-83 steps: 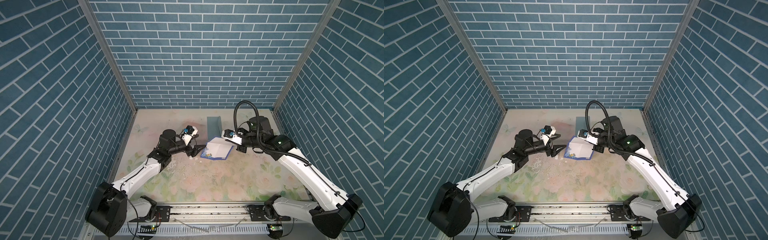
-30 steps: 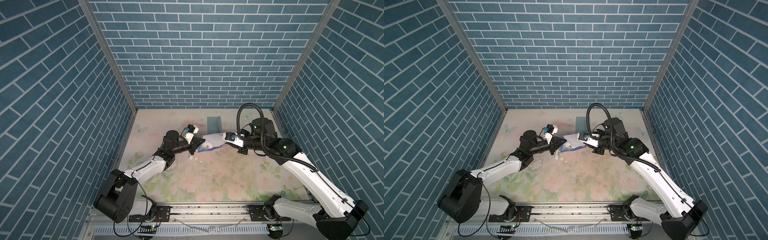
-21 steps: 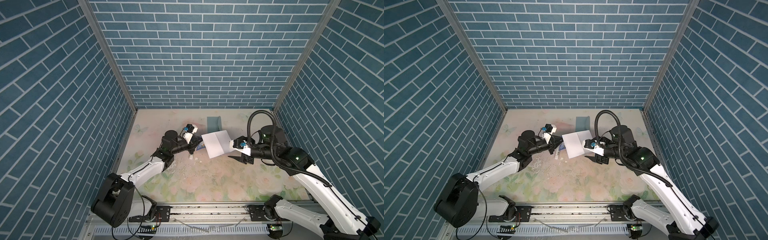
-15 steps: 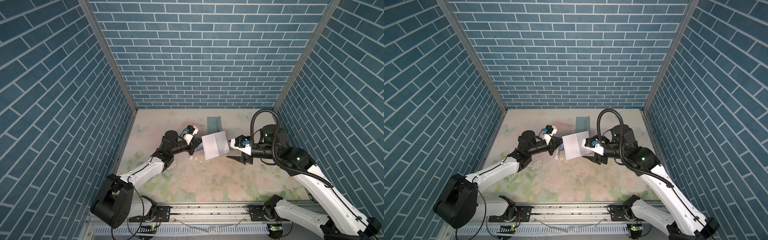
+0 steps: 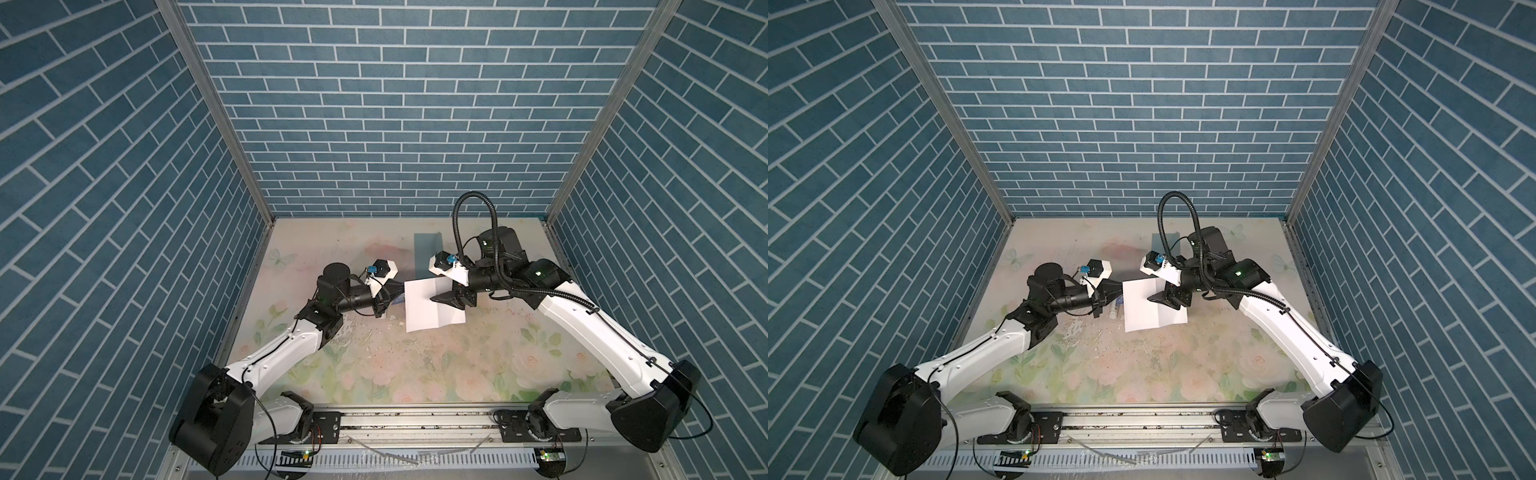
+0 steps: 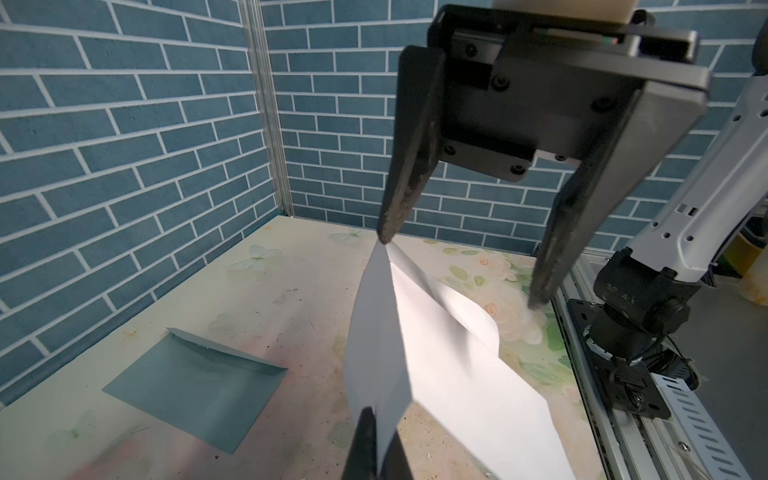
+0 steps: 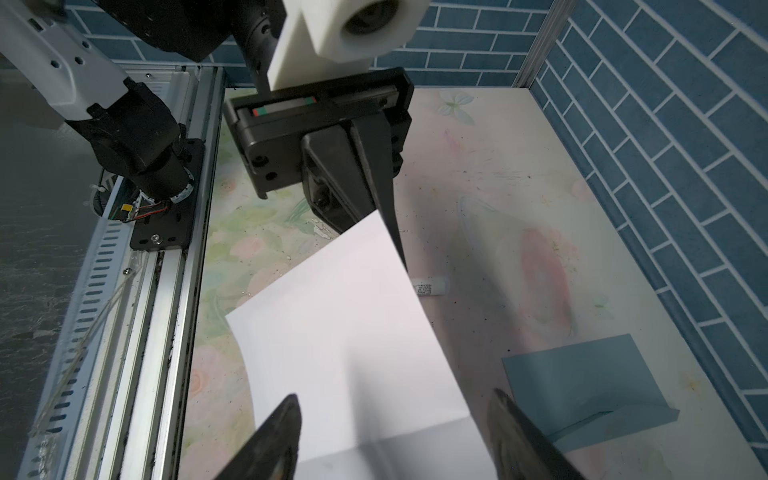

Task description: Place the letter into the envelope and seal it

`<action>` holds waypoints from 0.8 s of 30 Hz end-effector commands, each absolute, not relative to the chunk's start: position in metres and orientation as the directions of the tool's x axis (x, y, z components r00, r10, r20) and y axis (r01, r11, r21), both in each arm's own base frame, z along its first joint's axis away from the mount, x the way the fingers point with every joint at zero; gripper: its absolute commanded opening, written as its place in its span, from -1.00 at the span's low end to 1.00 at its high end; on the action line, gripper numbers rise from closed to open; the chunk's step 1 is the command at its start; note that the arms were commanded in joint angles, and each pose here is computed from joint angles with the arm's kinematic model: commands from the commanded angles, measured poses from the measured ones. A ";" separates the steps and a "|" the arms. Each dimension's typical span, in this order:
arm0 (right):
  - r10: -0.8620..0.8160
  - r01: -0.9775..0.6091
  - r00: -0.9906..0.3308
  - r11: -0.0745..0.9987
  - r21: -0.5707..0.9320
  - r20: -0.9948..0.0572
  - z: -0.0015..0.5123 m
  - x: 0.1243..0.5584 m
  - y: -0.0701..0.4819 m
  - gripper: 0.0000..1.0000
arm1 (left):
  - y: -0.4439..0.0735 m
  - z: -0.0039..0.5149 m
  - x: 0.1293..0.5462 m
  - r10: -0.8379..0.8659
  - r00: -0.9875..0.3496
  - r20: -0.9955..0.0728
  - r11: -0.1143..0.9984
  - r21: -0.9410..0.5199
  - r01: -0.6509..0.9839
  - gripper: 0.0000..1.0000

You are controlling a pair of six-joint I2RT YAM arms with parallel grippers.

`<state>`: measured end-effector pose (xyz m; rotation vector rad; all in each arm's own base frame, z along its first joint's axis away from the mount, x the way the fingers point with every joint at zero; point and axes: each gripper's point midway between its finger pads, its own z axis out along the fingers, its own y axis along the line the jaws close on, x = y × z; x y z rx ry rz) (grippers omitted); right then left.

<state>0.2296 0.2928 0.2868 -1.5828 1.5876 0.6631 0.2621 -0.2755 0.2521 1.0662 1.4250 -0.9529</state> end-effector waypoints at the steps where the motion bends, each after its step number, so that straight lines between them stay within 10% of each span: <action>1: -0.542 -0.976 0.155 0.044 -0.213 -0.826 0.306 0.231 0.301 0.39 | -0.276 0.250 0.251 0.118 -0.017 -0.993 0.237 0.012 0.972 -1.00; 24: -0.537 -0.990 0.136 -0.092 -0.103 -0.833 0.284 0.222 0.316 -0.46 | -0.279 0.256 0.238 0.102 0.002 -0.995 0.172 0.020 0.985 -1.00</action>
